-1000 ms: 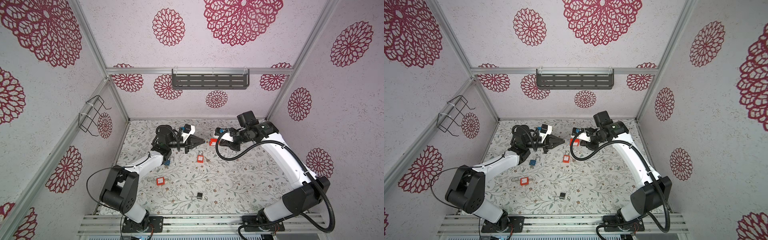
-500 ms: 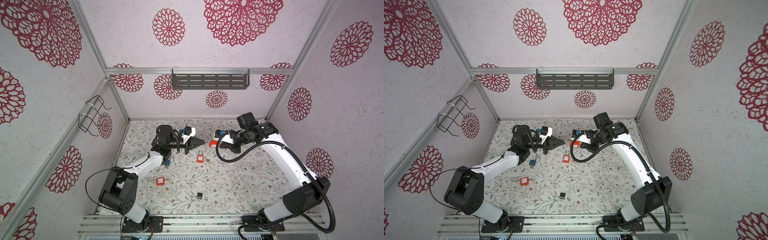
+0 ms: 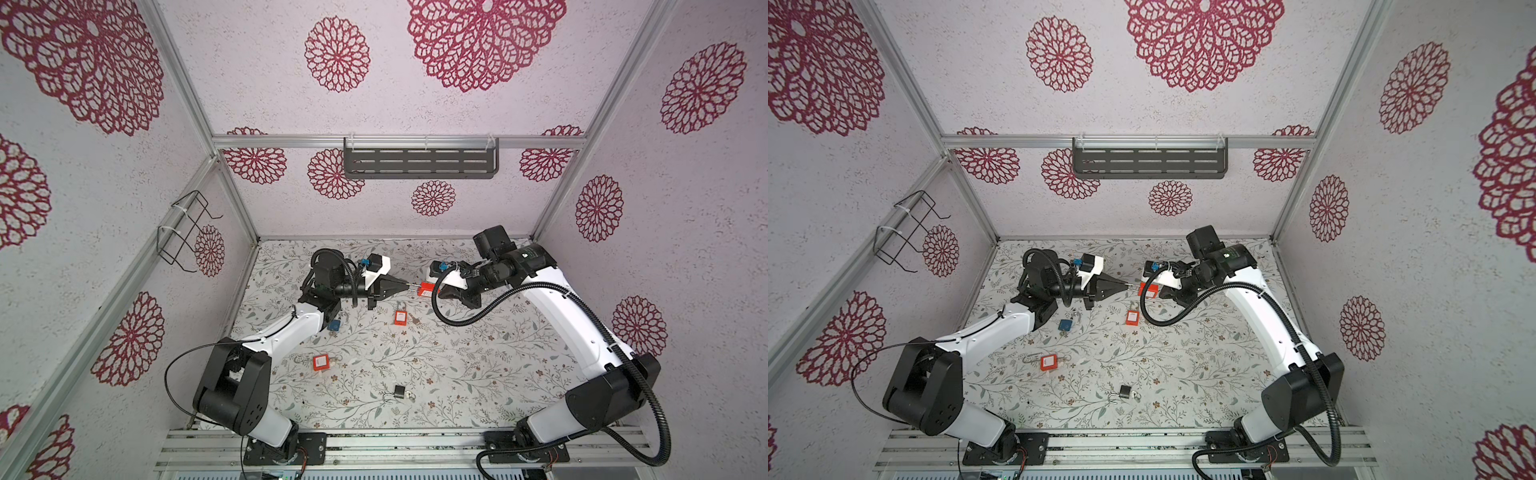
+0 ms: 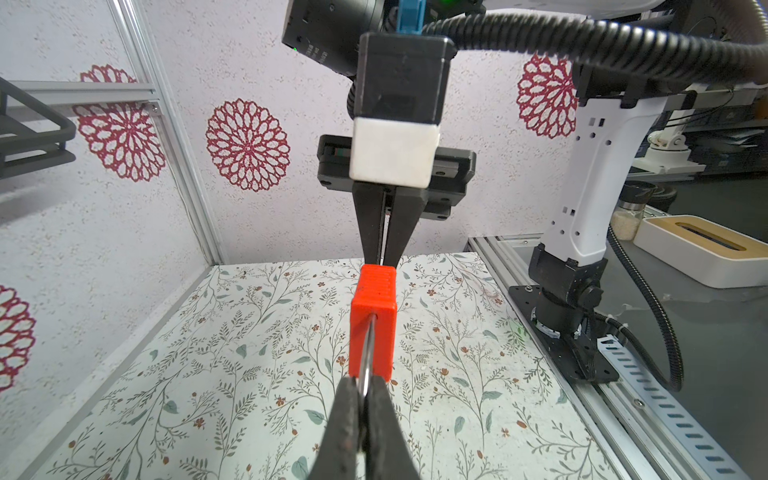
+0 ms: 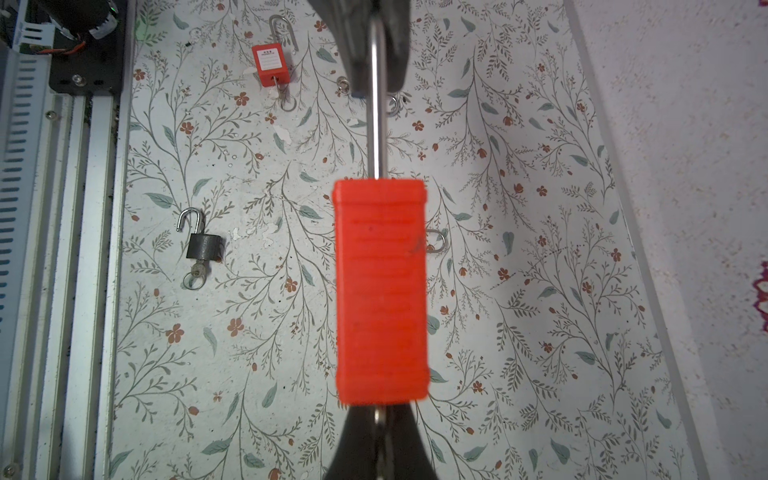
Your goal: Lock with the key
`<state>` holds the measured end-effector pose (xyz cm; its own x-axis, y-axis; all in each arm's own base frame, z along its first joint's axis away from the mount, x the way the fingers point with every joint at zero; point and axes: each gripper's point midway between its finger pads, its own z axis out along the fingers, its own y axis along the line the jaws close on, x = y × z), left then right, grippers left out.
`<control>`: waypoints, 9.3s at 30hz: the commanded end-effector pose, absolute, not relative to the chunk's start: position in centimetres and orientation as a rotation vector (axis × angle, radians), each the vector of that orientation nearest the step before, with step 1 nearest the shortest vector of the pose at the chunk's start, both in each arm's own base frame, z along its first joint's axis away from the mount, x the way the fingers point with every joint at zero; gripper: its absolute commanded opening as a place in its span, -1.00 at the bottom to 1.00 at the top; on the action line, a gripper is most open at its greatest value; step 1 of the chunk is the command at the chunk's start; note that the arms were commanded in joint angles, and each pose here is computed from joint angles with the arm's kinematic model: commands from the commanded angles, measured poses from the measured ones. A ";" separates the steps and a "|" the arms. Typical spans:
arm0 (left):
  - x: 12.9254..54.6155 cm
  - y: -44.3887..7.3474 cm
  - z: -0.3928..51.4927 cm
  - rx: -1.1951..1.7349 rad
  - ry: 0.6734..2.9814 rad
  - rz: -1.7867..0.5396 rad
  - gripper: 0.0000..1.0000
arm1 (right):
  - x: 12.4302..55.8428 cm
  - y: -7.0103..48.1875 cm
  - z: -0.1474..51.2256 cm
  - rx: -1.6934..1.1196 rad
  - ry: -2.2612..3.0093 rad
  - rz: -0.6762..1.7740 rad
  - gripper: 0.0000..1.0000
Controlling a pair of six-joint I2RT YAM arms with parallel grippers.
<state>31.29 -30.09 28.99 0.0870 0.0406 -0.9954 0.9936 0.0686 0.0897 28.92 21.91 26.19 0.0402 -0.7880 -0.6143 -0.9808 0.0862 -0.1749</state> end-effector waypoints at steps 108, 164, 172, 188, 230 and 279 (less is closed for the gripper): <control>29.0 -29.3 33.0 1.210 1.110 -1.163 -1.00 | 27.3 22.9 32.0 -1.265 1.510 0.874 -0.82; 29.5 -28.2 31.9 1.219 1.176 -1.095 -1.00 | 26.9 20.9 28.2 -1.379 1.595 0.708 -1.00; 29.1 -27.6 31.0 1.263 1.209 -1.022 -1.00 | 26.4 21.2 27.0 -1.355 1.683 0.875 -1.00; 29.8 -27.0 31.0 1.222 1.241 -1.087 -1.00 | 27.6 19.4 26.1 -1.368 1.564 0.520 -1.00; 30.5 -20.6 22.3 1.594 1.744 -0.755 -1.00 | 26.6 16.6 23.4 -1.202 1.859 0.452 -1.00; 35.2 -21.5 9.2 2.066 2.097 -0.325 -1.00 | 25.1 18.7 19.6 -1.144 1.961 0.570 -1.00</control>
